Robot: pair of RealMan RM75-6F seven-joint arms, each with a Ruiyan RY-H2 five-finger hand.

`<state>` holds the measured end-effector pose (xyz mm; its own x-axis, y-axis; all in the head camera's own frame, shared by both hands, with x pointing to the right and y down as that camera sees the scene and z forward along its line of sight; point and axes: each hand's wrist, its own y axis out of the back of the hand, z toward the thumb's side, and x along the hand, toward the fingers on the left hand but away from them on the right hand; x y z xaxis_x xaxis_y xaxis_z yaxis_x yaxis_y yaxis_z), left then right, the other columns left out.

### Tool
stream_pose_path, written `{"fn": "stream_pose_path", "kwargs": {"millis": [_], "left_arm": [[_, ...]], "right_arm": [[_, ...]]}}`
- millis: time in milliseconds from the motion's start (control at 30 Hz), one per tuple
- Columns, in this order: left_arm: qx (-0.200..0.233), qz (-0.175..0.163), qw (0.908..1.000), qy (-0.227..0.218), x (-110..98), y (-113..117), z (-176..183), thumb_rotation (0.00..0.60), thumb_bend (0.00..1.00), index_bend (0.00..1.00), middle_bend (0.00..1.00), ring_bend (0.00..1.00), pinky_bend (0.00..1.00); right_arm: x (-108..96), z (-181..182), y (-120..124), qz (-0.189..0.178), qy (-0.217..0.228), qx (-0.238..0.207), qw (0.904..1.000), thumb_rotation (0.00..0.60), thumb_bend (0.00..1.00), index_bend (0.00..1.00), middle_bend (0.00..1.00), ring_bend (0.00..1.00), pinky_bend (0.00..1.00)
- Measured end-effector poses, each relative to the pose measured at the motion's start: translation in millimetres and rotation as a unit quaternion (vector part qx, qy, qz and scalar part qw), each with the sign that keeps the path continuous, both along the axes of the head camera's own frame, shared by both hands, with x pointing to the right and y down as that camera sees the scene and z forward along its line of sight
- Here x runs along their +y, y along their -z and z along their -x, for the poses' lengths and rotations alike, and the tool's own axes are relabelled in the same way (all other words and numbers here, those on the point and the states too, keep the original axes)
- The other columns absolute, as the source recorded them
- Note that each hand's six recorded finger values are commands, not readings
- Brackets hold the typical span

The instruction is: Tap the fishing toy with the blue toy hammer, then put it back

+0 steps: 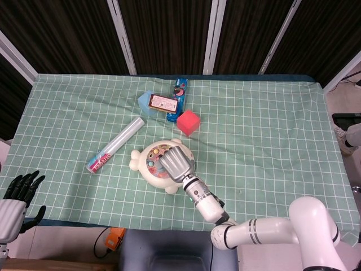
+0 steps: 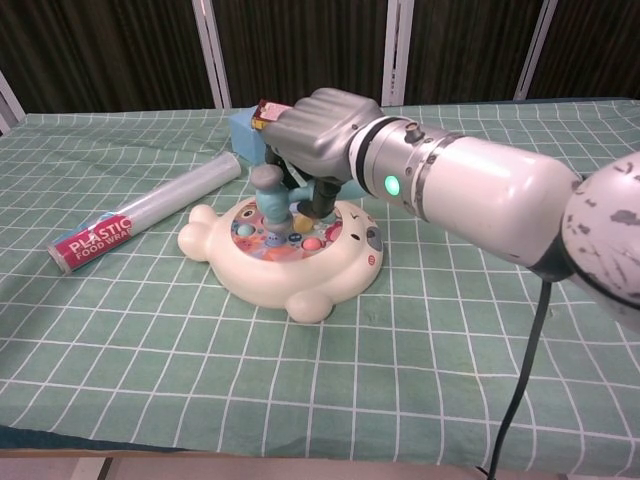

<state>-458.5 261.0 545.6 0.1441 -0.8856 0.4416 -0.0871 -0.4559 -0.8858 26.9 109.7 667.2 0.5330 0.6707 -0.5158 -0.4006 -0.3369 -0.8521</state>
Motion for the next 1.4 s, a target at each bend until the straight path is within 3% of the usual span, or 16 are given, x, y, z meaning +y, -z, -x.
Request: {"fn": "stream_pose_path", "kwargs": {"millis": [667,967,1400], "left_arm": [[0.002,0.002,1.0,0.0,-0.6,-0.3,0.4,0.6,0.41,0.0,0.0,0.0,0.07],[0.001,0.001,1.0,-0.001,-0.2,-0.1,0.4,0.6,0.41,0.0,0.0,0.0,0.07],[0.001,0.001,1.0,0.001,-1.1,-0.6,1.0,0.6,0.41,0.0,0.0,0.0,0.07]], "right_arm": [[3.1,0.1,-19.2,0.01,-0.007,0.019,0.9997,0.6,0.54,1.0,0.73,0.8,0.83],[-14.3,-10.7,-8.0,-0.008,-0.033,0.01,0.9994,0.6,0.54,1.0,0.73,0.8,0.83],[-15.1,-16.9,-24.5,0.004,-0.039,0.024,0.9989,0.6,0.54,1.0,0.73,0.8,0.83]]}}
